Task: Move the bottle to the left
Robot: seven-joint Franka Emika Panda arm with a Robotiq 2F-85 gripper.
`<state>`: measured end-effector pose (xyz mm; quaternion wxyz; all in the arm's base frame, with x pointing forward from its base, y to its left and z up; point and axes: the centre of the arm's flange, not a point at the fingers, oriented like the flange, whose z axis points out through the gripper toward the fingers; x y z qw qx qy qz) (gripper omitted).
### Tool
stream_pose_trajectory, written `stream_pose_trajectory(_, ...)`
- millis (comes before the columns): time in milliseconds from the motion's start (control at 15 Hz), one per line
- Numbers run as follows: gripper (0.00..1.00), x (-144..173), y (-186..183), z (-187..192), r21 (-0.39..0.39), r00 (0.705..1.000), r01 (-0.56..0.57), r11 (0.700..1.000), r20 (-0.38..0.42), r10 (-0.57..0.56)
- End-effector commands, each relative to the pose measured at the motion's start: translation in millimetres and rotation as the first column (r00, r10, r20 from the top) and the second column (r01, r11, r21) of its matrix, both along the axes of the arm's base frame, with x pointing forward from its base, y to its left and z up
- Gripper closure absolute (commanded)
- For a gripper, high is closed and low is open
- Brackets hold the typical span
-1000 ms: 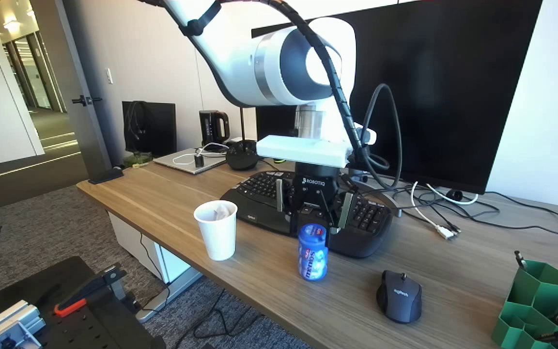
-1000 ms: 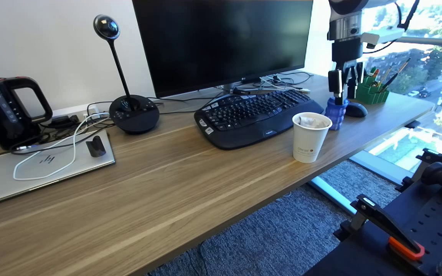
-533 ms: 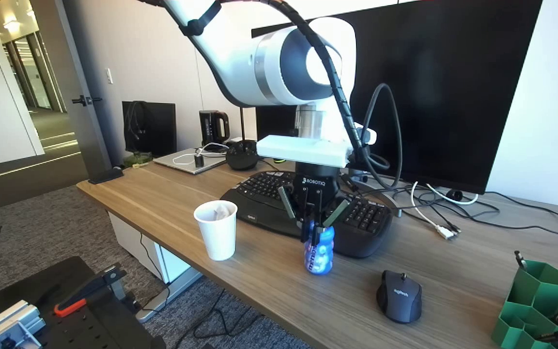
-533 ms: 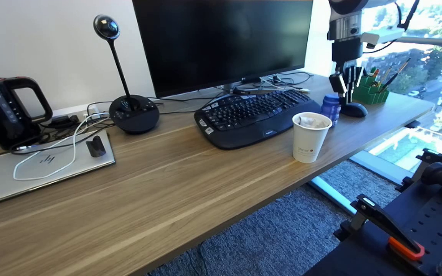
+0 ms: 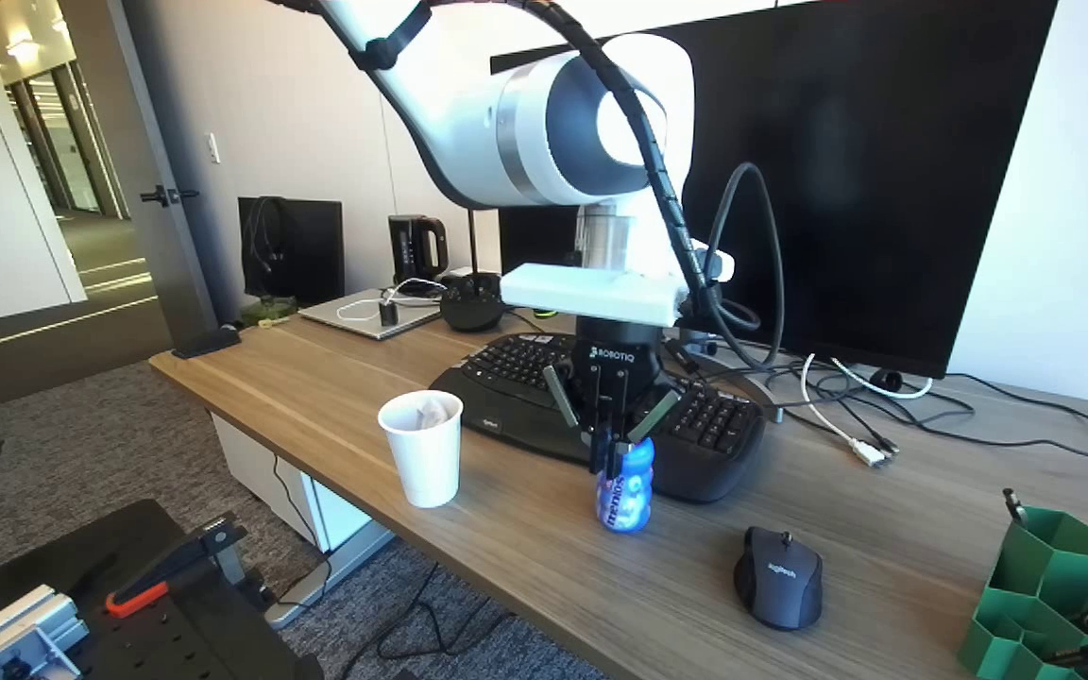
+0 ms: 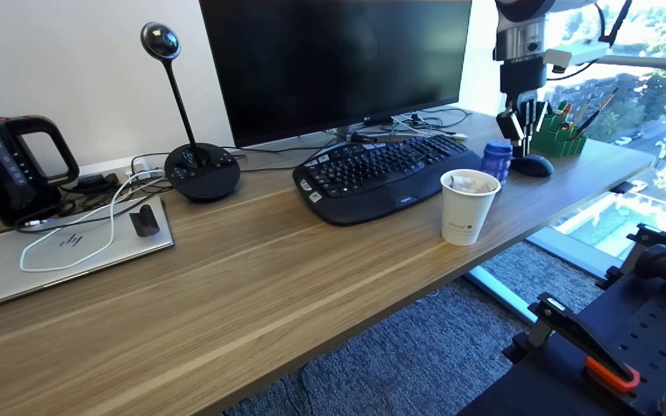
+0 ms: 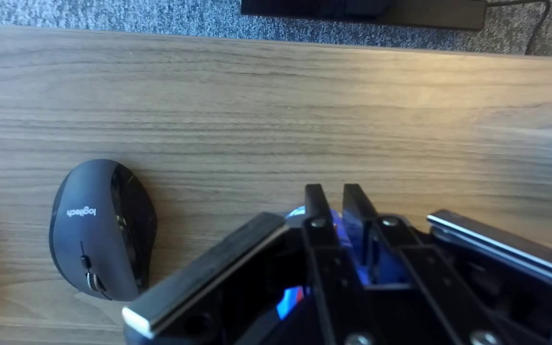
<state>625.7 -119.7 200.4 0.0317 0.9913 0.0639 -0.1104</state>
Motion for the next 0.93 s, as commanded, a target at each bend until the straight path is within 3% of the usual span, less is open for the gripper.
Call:
stream_pose_trajectory(0, 0.88, 4.1, -3.8, 2.5, -0.013, 1.0, -0.015, 1.0, 0.019, 0.015)
stream_pose_trajectory(267, 1.0, 3.6, -4.1, 6.4, -0.012, 0.999, -0.019, 1.0, 0.033, 0.02)
stream_pose_trajectory(333, 0.74, 3.9, -4.4, 7.3, -0.013, 0.999, -0.021, 1.0, 0.038, 0.021)
stream_pose_trajectory(400, 0.73, 4.2, -4.8, 8.0, -0.014, 0.999, -0.02, 1.0, 0.043, 0.021)
stream_pose_trajectory(867, 0.24, 5.8, -5.3, 11.7, -0.017, 0.997, -0.021, 1.0, 0.068, 0.023)
